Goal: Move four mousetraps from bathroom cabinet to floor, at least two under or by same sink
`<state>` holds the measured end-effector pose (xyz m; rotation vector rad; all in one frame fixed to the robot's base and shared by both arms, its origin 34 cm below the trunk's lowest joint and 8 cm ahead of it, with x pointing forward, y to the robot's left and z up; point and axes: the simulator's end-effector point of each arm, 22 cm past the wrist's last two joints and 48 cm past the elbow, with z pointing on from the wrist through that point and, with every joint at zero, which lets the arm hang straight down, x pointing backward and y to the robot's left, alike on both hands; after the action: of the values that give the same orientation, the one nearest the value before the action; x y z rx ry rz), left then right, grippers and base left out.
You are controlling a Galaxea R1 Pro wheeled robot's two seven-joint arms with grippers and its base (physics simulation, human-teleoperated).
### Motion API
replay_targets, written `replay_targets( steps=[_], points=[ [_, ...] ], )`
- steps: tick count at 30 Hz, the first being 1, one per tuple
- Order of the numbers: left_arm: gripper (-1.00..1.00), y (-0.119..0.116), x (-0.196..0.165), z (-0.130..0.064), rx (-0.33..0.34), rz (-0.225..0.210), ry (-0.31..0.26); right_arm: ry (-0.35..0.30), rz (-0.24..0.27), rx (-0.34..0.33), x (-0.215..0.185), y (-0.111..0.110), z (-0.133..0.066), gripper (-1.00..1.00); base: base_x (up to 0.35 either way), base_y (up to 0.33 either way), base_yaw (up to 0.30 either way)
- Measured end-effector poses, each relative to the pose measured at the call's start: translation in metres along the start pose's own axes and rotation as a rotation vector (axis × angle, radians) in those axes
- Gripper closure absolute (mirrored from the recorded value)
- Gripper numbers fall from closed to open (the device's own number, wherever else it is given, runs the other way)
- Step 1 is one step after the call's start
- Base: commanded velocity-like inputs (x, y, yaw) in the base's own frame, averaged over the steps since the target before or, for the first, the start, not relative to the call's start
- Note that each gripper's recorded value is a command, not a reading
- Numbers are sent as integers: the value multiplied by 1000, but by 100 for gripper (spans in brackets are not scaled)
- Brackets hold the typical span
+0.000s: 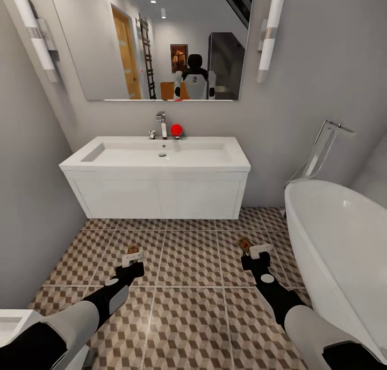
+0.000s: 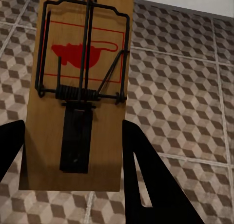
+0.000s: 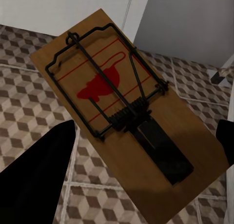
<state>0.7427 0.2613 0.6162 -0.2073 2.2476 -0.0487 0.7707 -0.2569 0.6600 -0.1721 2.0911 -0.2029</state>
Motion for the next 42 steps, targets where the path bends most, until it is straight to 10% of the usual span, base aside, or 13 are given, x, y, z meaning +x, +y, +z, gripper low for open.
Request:
replay_targets(
  steps=[42],
  points=[
    [100, 5, 45, 28, -1, 0, 23, -9, 2, -7, 42, 13, 21, 100, 0, 0, 0]
  ],
)
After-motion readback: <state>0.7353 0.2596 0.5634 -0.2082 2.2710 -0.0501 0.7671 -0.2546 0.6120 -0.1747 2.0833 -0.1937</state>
